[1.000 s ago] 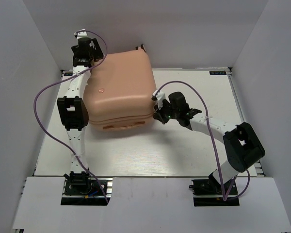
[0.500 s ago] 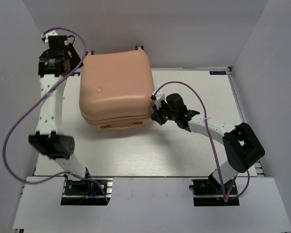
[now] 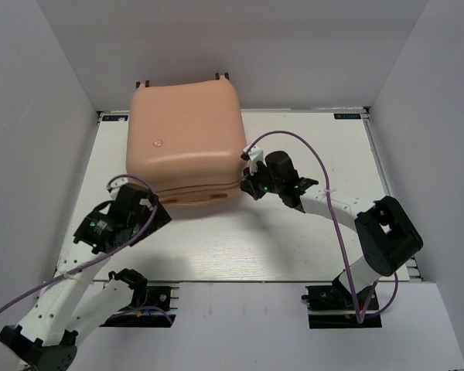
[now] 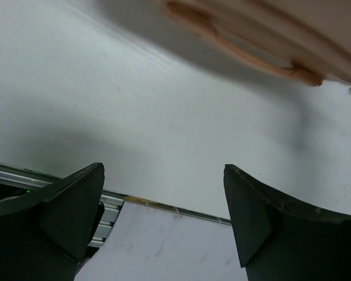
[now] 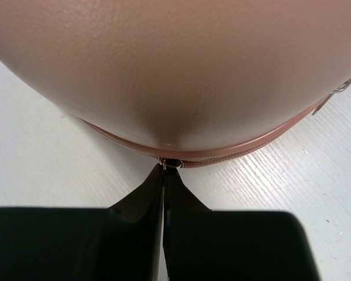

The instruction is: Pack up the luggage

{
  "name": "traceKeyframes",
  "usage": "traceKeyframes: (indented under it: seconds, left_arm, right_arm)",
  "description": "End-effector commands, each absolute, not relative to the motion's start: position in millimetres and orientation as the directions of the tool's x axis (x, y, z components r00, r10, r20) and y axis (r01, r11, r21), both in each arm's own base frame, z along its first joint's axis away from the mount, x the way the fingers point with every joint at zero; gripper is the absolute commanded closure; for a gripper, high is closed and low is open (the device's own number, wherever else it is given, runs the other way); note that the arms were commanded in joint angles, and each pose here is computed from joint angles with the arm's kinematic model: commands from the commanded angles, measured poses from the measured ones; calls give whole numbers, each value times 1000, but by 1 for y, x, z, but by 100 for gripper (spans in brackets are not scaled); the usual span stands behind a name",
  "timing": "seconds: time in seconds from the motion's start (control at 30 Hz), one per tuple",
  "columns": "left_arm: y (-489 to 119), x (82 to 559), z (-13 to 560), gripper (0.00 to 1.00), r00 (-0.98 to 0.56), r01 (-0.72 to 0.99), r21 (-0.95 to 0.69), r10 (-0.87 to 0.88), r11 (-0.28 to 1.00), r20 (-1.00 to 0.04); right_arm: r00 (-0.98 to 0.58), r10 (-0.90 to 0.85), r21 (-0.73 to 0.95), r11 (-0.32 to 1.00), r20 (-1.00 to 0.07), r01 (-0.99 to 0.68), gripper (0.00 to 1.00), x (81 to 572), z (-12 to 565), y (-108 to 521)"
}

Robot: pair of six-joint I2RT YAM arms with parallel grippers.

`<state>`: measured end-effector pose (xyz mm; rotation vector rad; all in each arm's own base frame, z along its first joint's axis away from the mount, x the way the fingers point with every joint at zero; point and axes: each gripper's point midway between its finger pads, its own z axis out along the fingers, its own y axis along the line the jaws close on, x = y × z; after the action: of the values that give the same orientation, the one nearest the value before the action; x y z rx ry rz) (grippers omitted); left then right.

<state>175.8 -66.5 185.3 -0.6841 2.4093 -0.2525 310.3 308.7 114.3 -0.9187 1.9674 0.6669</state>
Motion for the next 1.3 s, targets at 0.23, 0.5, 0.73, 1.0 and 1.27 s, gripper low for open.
traceKeyframes:
  seconds: [0.23,0.5,0.73,1.0,1.27]
  left_arm:
    - [-133,193,130,0,-576,-521,-313,-598,794,-558]
    - [-122,210,113,0,-201,-681,-524,-818,512,-538]
    - [-119,231,118,0,-54,-666,-591,-819,455,-571]
    - [-120,250,89,5,-53,-655,-611,-833,445,-551]
    - [-146,276,62,11,-165,-646,-619,-874,446,-458]
  right_arm:
    - [-286,-328,23,620,-900,-784,100,319,125,303]
    - [-291,-343,10,631,-893,-776,100,316,118,295]
    - [-299,-354,4,639,-886,-770,100,316,110,288]
    - [-264,-375,-16,601,-889,-799,100,311,110,287]
    - [-257,-382,-24,596,-888,-803,100,310,110,285]
